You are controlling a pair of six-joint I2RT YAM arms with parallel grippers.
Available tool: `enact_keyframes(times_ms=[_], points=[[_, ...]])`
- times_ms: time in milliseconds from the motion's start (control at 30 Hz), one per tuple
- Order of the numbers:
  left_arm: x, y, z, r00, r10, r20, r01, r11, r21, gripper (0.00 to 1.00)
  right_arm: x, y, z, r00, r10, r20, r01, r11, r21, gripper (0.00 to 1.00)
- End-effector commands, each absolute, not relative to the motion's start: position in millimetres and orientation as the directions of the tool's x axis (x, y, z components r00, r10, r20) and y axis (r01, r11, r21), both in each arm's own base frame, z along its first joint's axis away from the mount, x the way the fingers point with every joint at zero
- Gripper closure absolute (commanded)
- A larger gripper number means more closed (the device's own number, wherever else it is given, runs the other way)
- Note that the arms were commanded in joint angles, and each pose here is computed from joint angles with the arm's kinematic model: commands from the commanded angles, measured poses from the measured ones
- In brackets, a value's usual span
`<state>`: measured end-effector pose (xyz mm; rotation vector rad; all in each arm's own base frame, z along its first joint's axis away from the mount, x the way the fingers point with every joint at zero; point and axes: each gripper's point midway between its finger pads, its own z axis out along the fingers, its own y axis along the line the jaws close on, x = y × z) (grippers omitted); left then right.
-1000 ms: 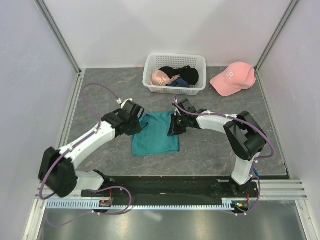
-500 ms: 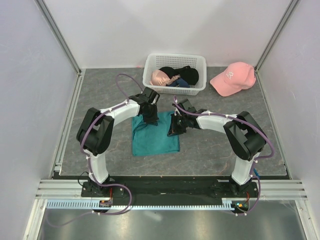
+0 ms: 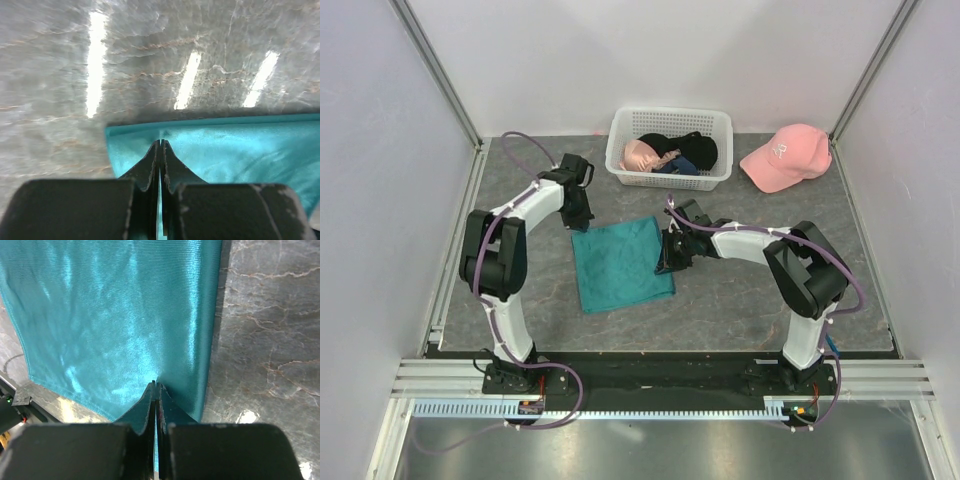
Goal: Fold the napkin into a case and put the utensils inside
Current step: Smooth out the square-folded napkin at the center of the board.
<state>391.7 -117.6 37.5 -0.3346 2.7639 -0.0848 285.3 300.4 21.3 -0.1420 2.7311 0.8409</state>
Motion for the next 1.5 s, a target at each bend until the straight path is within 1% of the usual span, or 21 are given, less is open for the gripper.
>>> enact_keyframes(times_ms=[0,200,267,433,533,633,700,833,900,1000,1100,1267,1333,1433,1467], points=[[399.8,-122.7,94.5,-0.875,-0.176,-0.451,-0.135,0.983,-0.124,0.98,295.8,308.8,28.2,-0.947,-0.016,-0.321,-0.201,0.809,0.552,1.0],[383.3,-124.5,100.5,-0.878,-0.184,-0.441,-0.126,0.979,-0.158,0.97,301.4,308.9,45.3,-0.934,-0.026,-0.355,-0.228,0.81,0.54,1.0],[378.4,-130.3,96.4,-0.887,-0.186,-0.422,-0.116,0.976,-0.186,0.97,300.2,315.0,55.4,-0.929,-0.036,-0.369,-0.248,0.8,0.547,1.0],[367.5,-143.0,89.6,-0.898,-0.208,-0.387,-0.112,0.96,-0.257,0.98,279.6,324.2,66.4,-0.924,-0.081,-0.374,-0.29,0.787,0.545,1.0],[360.4,-143.2,86.3,-0.901,-0.204,-0.382,-0.104,0.958,-0.267,0.98,262.1,308.3,50.2,-0.936,-0.089,-0.34,-0.267,0.808,0.526,1.0],[354.0,-143.3,84.1,-0.905,-0.198,-0.377,-0.096,0.957,-0.274,0.98,248.2,292.2,40.6,-0.939,-0.097,-0.329,-0.26,0.826,0.501,1.0],[349.7,-143.9,85.2,-0.906,-0.198,-0.375,-0.091,0.955,-0.284,0.97,245.1,284.3,42.6,-0.934,-0.095,-0.344,-0.265,0.831,0.49,1.0],[343.7,-144.5,87.1,-0.906,-0.195,-0.375,-0.083,0.952,-0.296,0.97,240.7,260.8,18.8,-0.944,-0.094,-0.316,-0.233,0.87,0.436,1.0],[341.6,-143.0,91.3,-0.902,-0.196,-0.386,-0.08,0.952,-0.296,0.97,240.5,257.1,15.7,-0.943,-0.097,-0.317,-0.232,0.876,0.422,1.0],[344.1,-139.9,97.6,-0.891,-0.195,-0.41,-0.077,0.955,-0.288,0.94,242.4,251.8,20.6,-0.938,-0.095,-0.334,-0.233,0.886,0.4,1.0],[350.9,-139.3,99.3,-0.888,-0.201,-0.414,-0.082,0.954,-0.288,0.92,247.6,257.9,37.8,-0.928,-0.083,-0.362,-0.243,0.873,0.424,1.0],[366.8,-128.5,79.7,-0.902,-0.214,-0.376,-0.128,0.962,-0.242,0.94,253.9,271.7,56.0,-0.921,-0.075,-0.382,-0.262,0.844,0.468,1.0],[374.2,-122.4,71.9,-0.907,-0.221,-0.358,-0.149,0.965,-0.216,0.95,254.9,272.5,53.3,-0.923,-0.076,-0.378,-0.26,0.845,0.466,1.0],[386.5,-114.0,67.4,-0.9,-0.232,-0.369,-0.174,0.967,-0.185,0.96,251.2,267.6,39.0,-0.93,-0.087,-0.358,-0.254,0.855,0.452,1.0],[389.5,-108.5,59.2,-0.901,-0.229,-0.368,-0.186,0.971,-0.149,0.96,251.7,266.1,36.0,-0.929,-0.087,-0.36,-0.254,0.856,0.45,1.0]])
